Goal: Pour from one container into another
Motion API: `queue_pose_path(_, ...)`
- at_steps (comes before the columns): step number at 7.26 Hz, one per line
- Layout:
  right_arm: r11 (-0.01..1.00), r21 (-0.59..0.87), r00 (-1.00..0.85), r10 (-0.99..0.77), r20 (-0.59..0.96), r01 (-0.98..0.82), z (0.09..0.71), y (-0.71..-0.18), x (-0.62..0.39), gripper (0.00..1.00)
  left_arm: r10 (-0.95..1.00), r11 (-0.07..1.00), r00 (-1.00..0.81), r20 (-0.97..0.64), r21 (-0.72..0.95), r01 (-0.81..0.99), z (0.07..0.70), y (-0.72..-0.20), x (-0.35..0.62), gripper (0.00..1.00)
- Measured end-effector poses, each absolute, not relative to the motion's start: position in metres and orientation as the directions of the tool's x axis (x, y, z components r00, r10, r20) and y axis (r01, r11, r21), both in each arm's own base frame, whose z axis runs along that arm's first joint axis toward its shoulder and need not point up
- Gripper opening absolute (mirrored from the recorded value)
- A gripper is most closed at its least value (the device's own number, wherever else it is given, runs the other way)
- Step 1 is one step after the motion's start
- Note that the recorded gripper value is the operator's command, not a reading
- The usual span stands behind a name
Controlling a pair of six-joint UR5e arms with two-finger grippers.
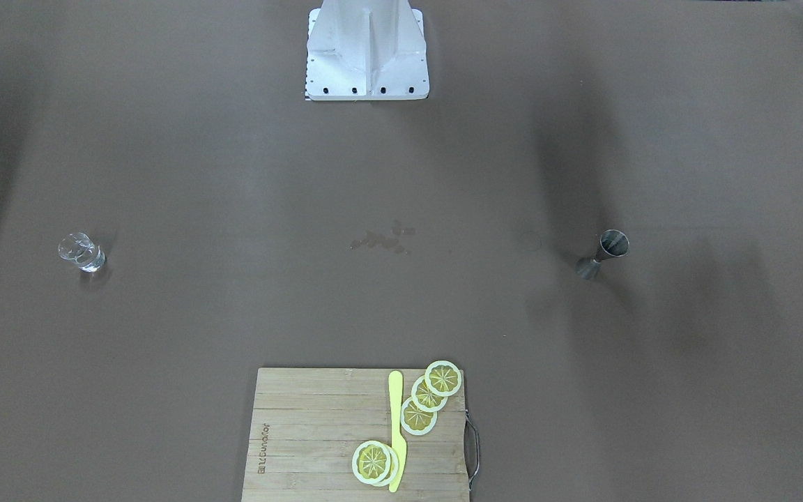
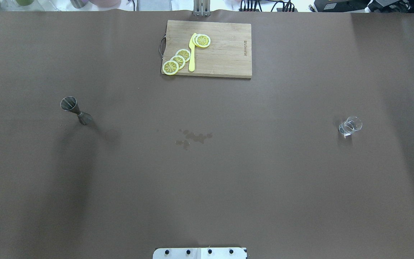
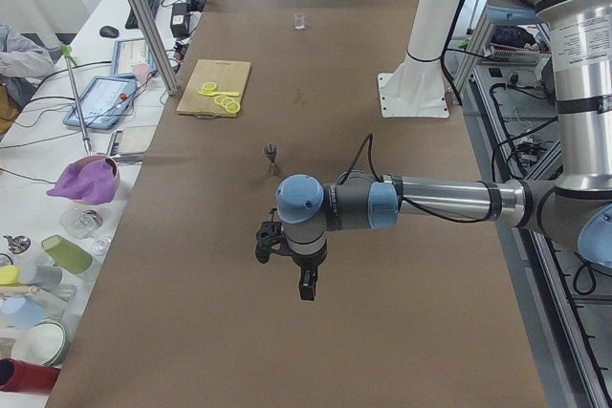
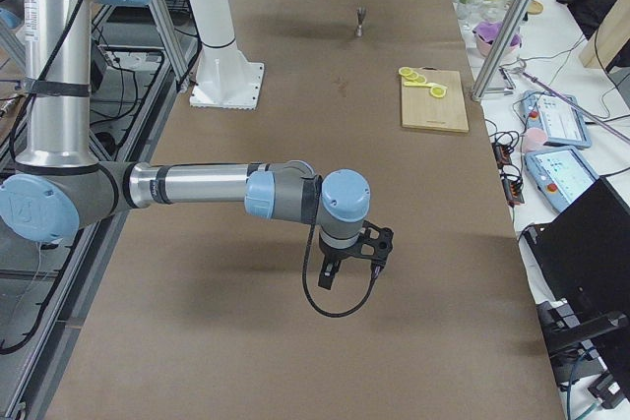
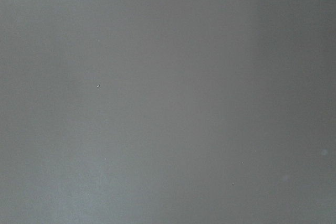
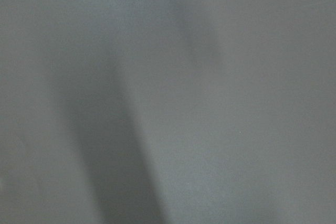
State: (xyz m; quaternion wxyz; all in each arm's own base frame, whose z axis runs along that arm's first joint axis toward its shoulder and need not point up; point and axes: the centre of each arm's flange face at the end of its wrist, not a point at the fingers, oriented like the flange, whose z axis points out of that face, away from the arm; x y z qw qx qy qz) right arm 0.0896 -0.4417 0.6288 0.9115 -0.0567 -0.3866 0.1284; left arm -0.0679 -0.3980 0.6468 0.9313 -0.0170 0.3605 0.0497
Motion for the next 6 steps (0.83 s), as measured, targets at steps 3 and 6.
queue_pose_path(3, 0.960, -0.203, 0.669, 0.278, 0.689, -0.191, 0.6288, -0.4421, 0.0896, 1.00, 0.076, 0.995, 0.736, -0.673, -0.001, -0.103, 0.6485, -0.3982, -0.0681, 0.99)
queue_pose_path(6, 0.961, -0.202, 0.669, 0.277, 0.690, -0.189, 0.6283, -0.4424, 0.0890, 1.00, 0.074, 0.995, 0.736, -0.673, -0.002, -0.102, 0.6489, -0.3979, -0.0685, 0.99)
